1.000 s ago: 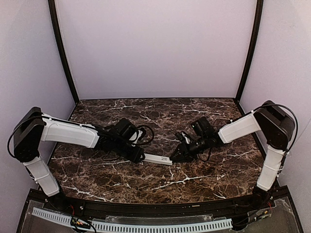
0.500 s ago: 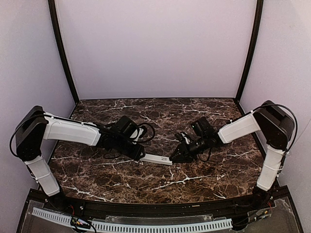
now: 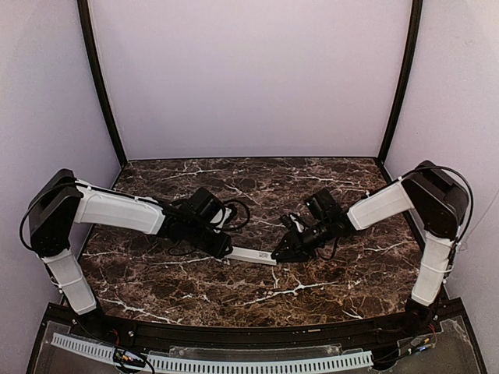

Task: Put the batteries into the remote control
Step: Press the battery cover on the remote control.

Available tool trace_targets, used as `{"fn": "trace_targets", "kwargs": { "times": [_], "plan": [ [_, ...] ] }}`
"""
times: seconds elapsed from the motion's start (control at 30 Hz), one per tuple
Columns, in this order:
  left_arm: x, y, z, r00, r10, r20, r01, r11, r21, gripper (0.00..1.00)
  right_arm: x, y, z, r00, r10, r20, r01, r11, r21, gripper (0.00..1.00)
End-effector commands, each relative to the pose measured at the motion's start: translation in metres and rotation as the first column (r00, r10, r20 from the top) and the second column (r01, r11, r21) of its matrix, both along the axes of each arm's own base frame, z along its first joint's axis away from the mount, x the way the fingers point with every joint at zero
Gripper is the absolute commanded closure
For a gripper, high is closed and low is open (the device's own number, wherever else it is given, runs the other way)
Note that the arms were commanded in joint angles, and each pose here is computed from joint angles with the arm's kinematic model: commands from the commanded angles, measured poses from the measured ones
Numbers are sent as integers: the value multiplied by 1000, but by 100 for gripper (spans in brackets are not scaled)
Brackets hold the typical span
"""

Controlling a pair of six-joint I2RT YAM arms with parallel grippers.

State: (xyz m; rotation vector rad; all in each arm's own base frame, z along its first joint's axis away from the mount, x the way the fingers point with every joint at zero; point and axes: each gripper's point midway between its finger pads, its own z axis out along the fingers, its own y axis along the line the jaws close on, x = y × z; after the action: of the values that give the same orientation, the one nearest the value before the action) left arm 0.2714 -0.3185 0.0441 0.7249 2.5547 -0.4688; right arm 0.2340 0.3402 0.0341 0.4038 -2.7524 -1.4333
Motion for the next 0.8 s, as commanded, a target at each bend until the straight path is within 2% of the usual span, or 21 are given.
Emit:
{"fn": "trace_targets", "kwargs": {
  "times": [0.0,0.47,0.77],
  "plan": [
    [4,-5,3,1000,-14,2,14,1000,-6,70,1,5,0,1000,18,-3,-18,1000,3,66],
    [-1,-7,-7,999,-27,-33,27,1000,-2,78,2,6,-2,1000,21,0,-21,1000,-3,68],
    [1,0,-8,1000,-4,-27,4,1000,28,73,3,4,-6,1000,19,-3,-19,1000,-12,69]
  ]
}}
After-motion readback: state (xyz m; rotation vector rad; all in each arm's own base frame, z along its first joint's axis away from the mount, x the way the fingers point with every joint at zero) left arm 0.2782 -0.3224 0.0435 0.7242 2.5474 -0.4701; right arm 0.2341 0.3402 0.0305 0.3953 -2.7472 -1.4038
